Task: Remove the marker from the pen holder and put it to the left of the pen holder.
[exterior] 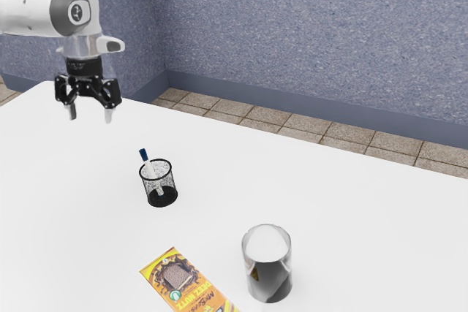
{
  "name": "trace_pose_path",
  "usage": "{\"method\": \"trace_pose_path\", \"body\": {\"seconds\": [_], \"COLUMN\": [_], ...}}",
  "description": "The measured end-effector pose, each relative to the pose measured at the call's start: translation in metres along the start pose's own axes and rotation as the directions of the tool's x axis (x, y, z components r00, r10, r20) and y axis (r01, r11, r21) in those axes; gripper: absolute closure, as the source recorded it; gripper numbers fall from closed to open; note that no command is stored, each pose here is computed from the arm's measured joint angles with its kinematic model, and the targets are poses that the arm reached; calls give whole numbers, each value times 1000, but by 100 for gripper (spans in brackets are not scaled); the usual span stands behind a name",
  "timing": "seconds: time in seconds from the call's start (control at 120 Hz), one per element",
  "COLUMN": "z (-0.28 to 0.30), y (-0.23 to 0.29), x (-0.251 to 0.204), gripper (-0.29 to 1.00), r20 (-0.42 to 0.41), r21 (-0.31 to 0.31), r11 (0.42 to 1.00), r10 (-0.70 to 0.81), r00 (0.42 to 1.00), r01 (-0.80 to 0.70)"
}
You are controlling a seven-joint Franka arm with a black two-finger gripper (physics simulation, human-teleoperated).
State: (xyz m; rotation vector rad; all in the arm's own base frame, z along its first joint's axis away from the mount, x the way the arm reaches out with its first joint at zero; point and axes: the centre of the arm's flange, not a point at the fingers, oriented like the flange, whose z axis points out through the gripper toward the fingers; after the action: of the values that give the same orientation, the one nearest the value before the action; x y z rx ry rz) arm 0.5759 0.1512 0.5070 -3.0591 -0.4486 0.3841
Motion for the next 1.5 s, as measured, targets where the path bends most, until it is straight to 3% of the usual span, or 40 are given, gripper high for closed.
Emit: {"method": "trace_pose_path", "body": {"seconds": [0.183,0.367,0.517,0.708,1.017,1.233,1.5], "z": [97,139,84,82,140,139,143], "y": [-25,-33,5,44,42,44,41], "x": [38,44,58,81,78,81,83], "gripper": [0,0,0,0,8,20,37], "r20": [186,266,139,4,6,-21,-23], "r21": [-62,-123,-157,-169,-229,-291,-306], "r11": [993,978,979,976,934,897,876], "r10": [-85,-133,-104,-136,-280,-354,-398], "r00": [979,955,985,991,960,935,917], "r01": [98,171,126,135,274,333,373]}}
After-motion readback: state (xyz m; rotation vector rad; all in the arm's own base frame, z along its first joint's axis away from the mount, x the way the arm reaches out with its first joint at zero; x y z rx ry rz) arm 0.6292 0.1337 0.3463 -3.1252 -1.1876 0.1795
